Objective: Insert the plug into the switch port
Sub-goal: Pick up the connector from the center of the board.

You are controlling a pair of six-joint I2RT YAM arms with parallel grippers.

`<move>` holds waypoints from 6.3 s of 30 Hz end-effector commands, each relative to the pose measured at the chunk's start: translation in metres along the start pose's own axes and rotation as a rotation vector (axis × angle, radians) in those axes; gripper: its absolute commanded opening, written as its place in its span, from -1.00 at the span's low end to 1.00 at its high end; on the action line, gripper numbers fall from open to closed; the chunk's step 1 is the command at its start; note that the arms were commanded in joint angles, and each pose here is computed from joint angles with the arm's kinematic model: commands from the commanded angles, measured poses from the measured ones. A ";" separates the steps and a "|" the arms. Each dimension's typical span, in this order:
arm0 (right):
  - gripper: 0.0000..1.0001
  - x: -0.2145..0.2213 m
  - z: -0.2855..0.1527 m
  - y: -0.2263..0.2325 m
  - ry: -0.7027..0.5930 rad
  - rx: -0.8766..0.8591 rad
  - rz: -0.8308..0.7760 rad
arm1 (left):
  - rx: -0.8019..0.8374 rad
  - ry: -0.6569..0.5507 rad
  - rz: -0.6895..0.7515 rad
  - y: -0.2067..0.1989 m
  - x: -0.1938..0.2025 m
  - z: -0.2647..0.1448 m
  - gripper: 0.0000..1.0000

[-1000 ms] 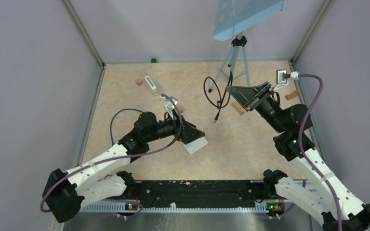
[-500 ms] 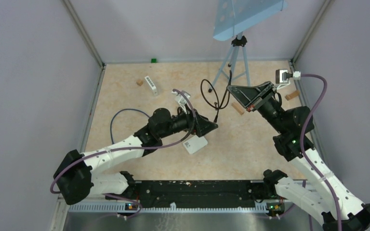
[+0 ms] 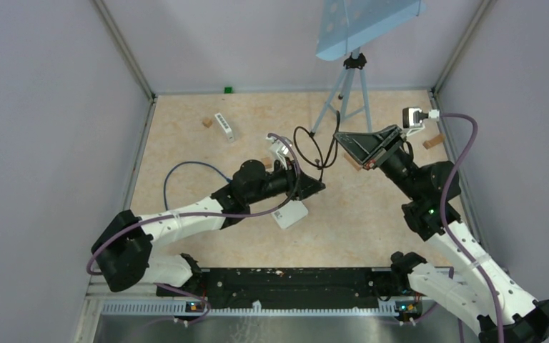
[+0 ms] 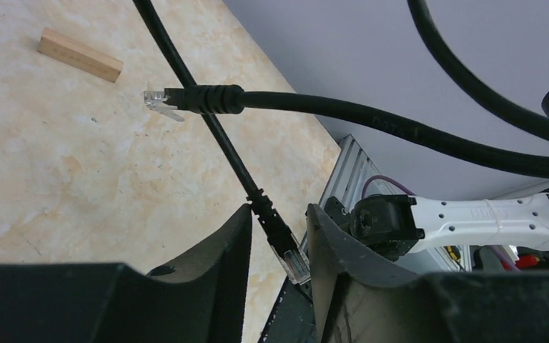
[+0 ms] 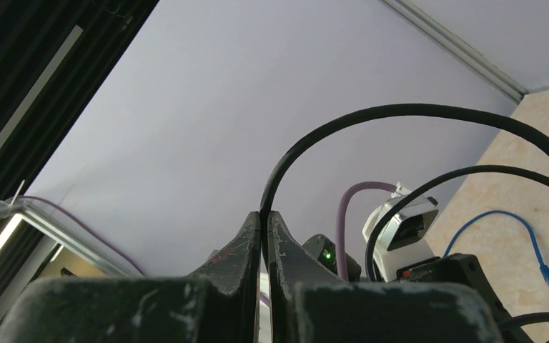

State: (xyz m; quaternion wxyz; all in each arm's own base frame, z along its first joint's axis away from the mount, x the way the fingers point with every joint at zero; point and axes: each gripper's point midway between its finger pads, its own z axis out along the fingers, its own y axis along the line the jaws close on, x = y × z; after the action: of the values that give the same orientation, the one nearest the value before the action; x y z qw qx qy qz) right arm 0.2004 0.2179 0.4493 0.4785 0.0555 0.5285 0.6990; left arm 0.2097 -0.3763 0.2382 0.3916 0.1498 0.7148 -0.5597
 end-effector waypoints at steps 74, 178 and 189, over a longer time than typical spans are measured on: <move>0.24 0.092 -0.047 -0.048 0.663 -0.356 -1.021 | -0.078 0.405 1.275 -0.072 -0.018 -0.090 -1.00; -1.00 0.225 -0.038 0.095 0.554 -0.475 -1.017 | 0.612 -0.284 1.218 -0.211 -0.046 -0.244 -0.06; -1.00 0.228 -0.041 0.095 0.563 -0.499 -1.020 | 0.622 -0.278 1.194 -0.211 -0.044 -0.246 -0.52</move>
State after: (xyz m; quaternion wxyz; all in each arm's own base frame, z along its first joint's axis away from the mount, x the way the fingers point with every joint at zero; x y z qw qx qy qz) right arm 0.0060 0.3602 0.4014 0.5949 -0.5030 0.4327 0.4537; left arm 0.0061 -0.2113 0.4200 0.6556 0.5591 0.2662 -0.4321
